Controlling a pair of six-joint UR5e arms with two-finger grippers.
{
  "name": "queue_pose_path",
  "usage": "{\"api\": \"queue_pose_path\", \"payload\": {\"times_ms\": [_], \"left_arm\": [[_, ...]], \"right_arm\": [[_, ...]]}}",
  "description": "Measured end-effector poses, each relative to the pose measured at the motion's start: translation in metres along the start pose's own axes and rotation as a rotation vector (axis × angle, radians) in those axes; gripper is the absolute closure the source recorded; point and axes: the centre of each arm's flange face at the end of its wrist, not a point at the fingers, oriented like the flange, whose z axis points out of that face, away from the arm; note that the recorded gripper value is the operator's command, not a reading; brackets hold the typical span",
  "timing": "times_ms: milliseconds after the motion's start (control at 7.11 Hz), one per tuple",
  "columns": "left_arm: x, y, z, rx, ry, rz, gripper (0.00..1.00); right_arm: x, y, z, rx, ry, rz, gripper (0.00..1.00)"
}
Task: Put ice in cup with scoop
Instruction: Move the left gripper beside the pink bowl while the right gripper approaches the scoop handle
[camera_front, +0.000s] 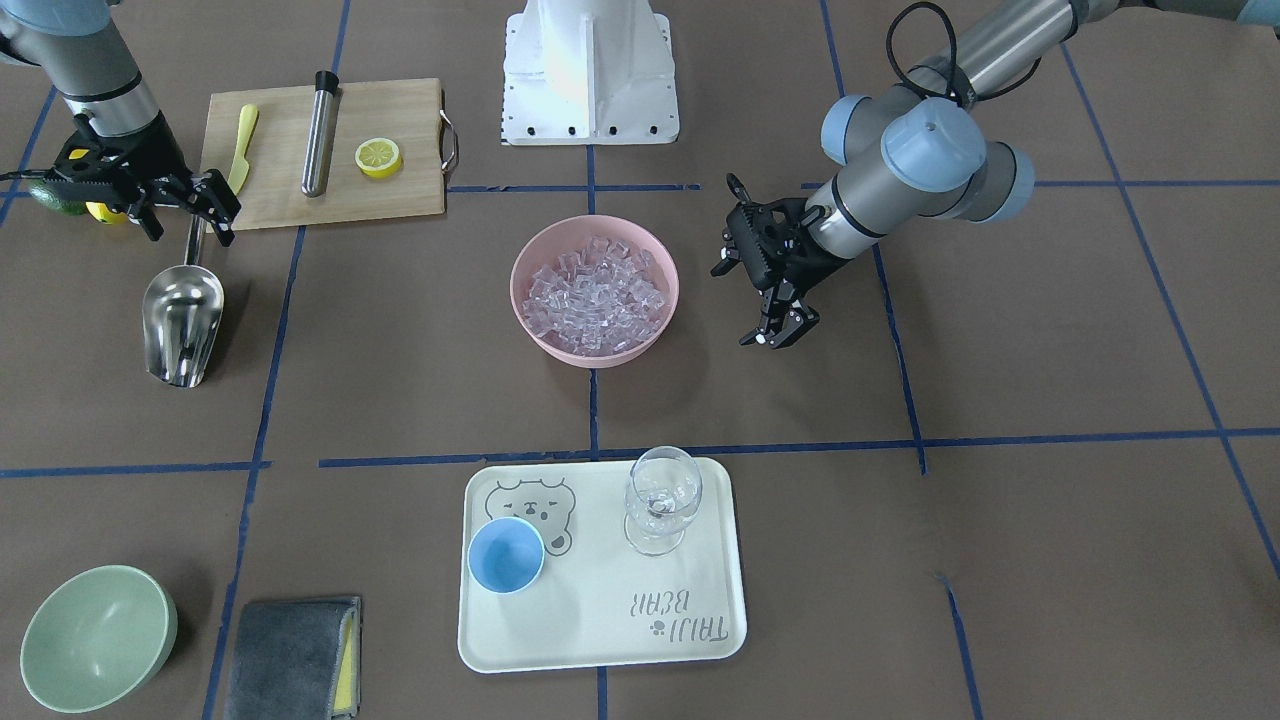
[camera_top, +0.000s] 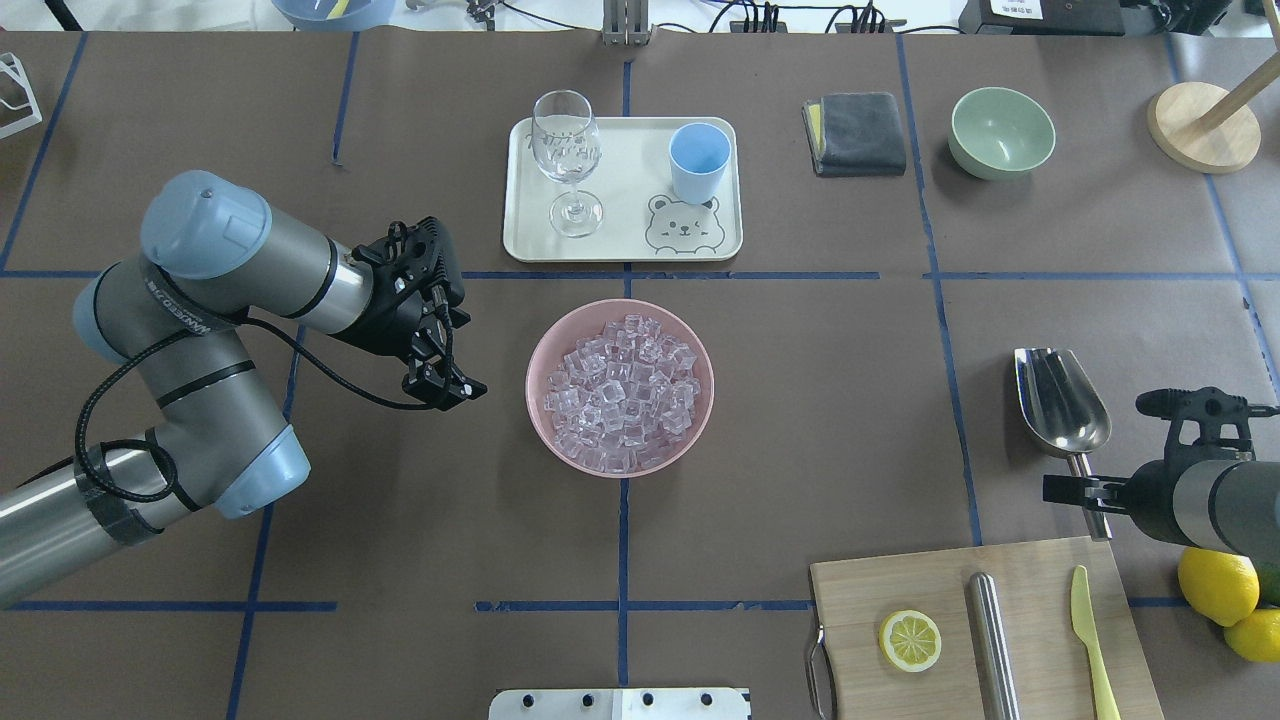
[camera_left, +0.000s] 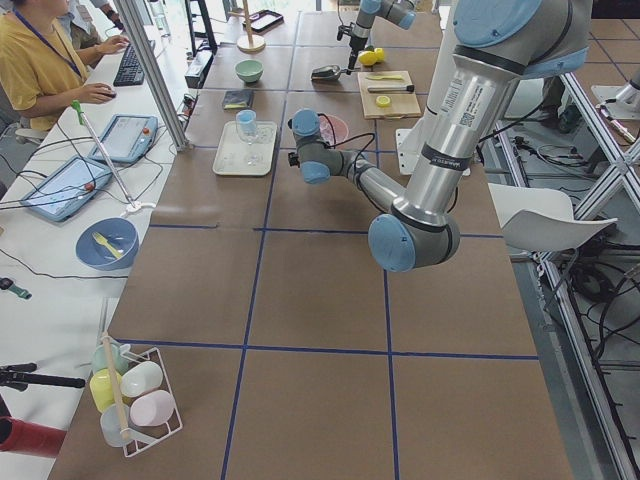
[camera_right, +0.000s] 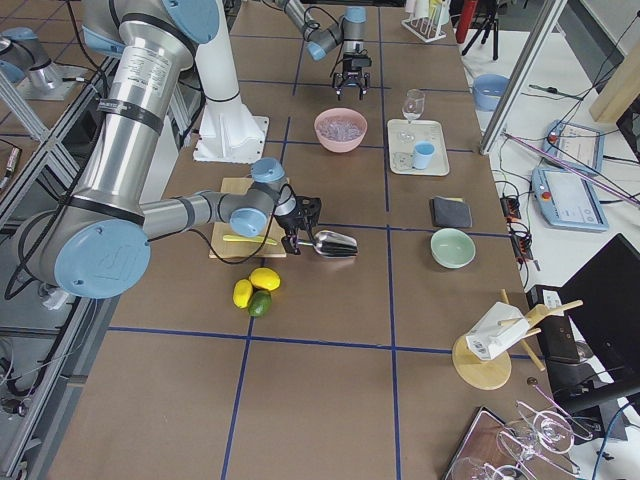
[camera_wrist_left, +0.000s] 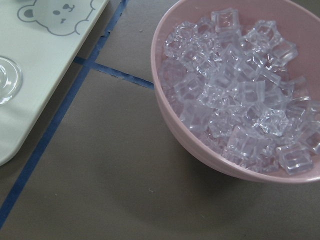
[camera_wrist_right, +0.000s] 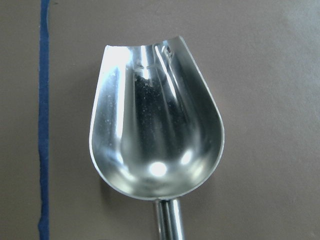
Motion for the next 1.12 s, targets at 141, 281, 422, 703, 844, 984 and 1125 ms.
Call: {"api": "queue_pose_path", "payload": {"times_ms": [141, 281, 422, 703, 844, 984, 1125], "left_arm": [[0.000, 0.000, 0.000, 0.000, 0.001, 0.001, 0.00], [0.000, 0.000, 0.000, 0.001, 0.001, 0.001, 0.00], [0.000, 0.000, 0.000, 0.001, 0.002, 0.002, 0.00], [-0.001, 0.003, 0.001, -0.005, 0.002, 0.001, 0.00], [-0.001, 0.003, 0.002, -0.007, 0.002, 0.004, 0.00], [0.002, 0.004, 0.006, -0.010, 0.006, 0.007, 0.00], [0.013, 0.004, 0.016, -0.011, 0.026, 0.019, 0.00]], "right_arm": [[-0.001, 0.006, 0.005, -0.001, 0.006, -0.011, 0.57], [0.001, 0.009, 0.010, 0.003, 0.015, -0.017, 1.00], [0.004, 0.010, 0.014, 0.011, 0.024, -0.019, 1.00], [0.001, 0.008, 0.012, 0.029, 0.016, -0.020, 1.00], [-0.005, 0.006, 0.003, 0.044, -0.003, -0.021, 1.00], [-0.011, 0.004, -0.010, 0.056, -0.026, -0.029, 1.00], [-0.017, 0.002, -0.026, 0.062, -0.051, -0.062, 1.00]]}}
